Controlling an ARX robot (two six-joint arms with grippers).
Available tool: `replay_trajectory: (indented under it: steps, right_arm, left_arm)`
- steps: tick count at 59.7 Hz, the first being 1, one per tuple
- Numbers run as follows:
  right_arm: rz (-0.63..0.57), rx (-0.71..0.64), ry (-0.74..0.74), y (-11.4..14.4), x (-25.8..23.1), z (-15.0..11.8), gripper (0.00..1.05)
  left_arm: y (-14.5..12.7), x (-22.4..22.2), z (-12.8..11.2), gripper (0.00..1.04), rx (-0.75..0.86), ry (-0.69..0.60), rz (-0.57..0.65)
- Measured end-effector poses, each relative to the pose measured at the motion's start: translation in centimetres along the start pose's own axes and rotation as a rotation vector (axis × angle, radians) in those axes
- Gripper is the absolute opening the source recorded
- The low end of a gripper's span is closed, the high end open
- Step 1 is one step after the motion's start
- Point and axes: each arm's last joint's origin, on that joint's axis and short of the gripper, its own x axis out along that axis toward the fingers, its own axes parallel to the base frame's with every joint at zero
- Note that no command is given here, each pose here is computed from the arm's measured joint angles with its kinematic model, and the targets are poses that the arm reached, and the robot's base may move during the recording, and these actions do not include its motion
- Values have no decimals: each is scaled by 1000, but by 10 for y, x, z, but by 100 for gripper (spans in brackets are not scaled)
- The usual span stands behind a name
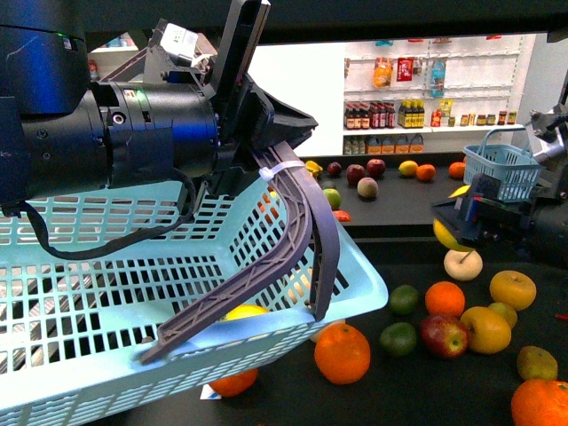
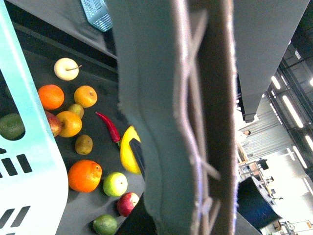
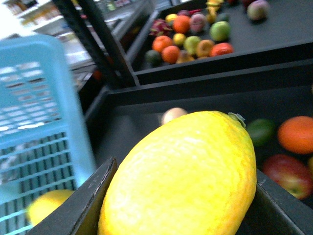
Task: Pick lemon from shelf
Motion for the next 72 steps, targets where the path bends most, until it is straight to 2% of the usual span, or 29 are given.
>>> replay_trajectory:
  steps: [13, 27, 36, 46, 61, 72]
  right_arm:
    - [78, 89, 59, 26, 3, -17, 64]
    - [131, 93, 106, 47, 10, -36, 64]
    - [133, 84, 140, 53, 18, -54, 63]
    - [133, 77, 144, 55, 28, -60, 63]
    - [132, 62, 150, 55, 28, -63, 98]
    - [132, 57, 144, 55, 28, -62, 97]
  left_arm:
    - [0, 0, 0, 7, 0, 0, 0]
    - [0, 0, 0, 7, 0, 1, 0]
    - [0, 0, 0, 7, 1, 0, 0]
    - [0, 0, 0, 7, 5, -2, 2]
    - [1, 0, 0, 7, 8, -1, 1]
    - [1, 0, 1, 7, 8, -4, 4]
